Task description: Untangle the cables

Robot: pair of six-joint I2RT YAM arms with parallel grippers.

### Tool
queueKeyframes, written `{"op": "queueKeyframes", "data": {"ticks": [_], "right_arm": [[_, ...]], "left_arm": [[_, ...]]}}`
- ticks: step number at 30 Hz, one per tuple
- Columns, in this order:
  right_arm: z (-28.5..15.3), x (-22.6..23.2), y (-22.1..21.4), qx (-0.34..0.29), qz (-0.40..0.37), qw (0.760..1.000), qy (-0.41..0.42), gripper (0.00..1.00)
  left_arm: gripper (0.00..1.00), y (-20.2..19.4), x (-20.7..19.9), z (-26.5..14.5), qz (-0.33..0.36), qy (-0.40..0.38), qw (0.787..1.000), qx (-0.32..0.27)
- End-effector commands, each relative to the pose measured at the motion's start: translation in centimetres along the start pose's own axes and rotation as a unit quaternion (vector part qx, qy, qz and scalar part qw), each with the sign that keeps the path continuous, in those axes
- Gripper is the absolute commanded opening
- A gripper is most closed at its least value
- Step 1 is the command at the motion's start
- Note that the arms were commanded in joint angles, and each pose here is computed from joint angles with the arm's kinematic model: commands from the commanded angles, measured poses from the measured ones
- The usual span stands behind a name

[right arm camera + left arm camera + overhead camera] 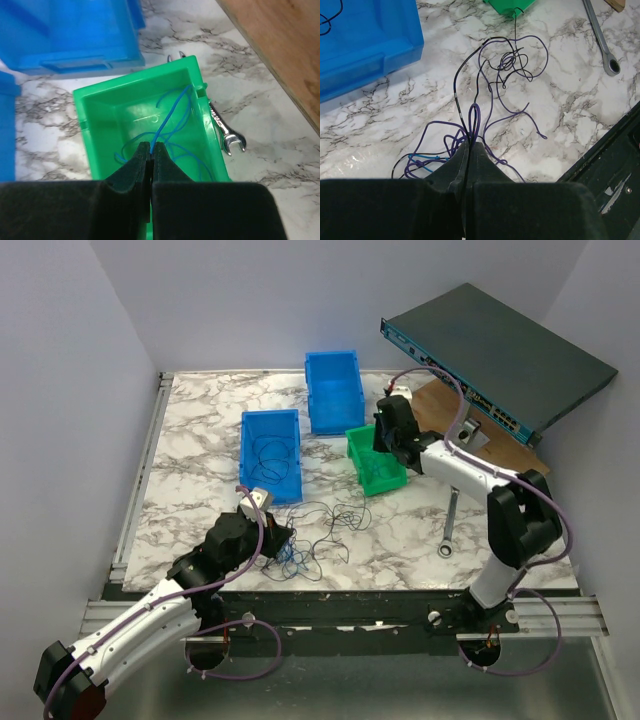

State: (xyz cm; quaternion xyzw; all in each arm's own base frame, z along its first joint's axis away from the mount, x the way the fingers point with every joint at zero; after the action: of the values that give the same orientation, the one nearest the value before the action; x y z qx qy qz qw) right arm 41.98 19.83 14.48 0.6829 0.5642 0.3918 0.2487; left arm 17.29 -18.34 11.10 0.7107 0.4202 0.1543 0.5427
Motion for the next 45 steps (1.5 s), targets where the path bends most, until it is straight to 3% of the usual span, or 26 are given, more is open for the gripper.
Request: {"op": "queueKeyframes", "data": {"ticks": [1, 10, 15, 23, 35, 42, 45], "right_arm": [[3.3, -0.3, -2.8, 0.033, 0.015, 0.999, 0.012, 0.01], [6.7, -1.7, -6.8, 0.069, 0.012, 0.997, -0.024, 0.01], [6.2, -1.7, -6.8, 0.075, 0.011, 0.997, -0.020, 0.01], [2.5, -1.2, -4.4, 0.053, 0.020, 0.998, 0.003, 0.30], [-1.3, -1.1, -2.3, 0.018, 0.032, 0.999, 0.034, 0.46], [-3.5, -0.3, -1.7, -0.002, 0.040, 0.996, 0.085, 0.64], [-4.4, 0.3, -1.7, 0.003, 0.040, 0.993, 0.108, 0.77]], "left_arm": [[0.00, 0.6, 0.0, 0.1, 0.001, 0.002, 1.000, -0.016], [0.00, 0.6, -0.1, -0.1, 0.001, -0.002, 1.000, -0.022], [0.00, 0.6, -0.1, -0.1, 0.001, -0.002, 1.000, -0.023], [0.00, 0.6, -0.2, -0.1, 0.002, -0.004, 1.000, -0.022], [0.00, 0.6, -0.1, 0.0, 0.002, -0.003, 1.000, -0.020], [0.00, 0.6, -0.1, -0.1, 0.002, -0.003, 1.000, -0.023], [0.00, 0.7, -0.1, -0.1, 0.002, -0.002, 1.000, -0.024]]}}
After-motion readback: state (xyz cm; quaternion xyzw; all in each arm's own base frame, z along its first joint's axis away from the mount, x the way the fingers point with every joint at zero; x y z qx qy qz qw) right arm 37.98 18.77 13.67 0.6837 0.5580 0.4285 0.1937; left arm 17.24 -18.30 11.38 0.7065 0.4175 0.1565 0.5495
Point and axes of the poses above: each gripper's point midway between its finger pads, its own z axis out along the fingers, its own x axis along the line the jaws close on, y = z × x, the point moved 1 cm from there along -z, back along the fingers, and after that the axes turned 11 degrees about z, right-handed, at the moved point
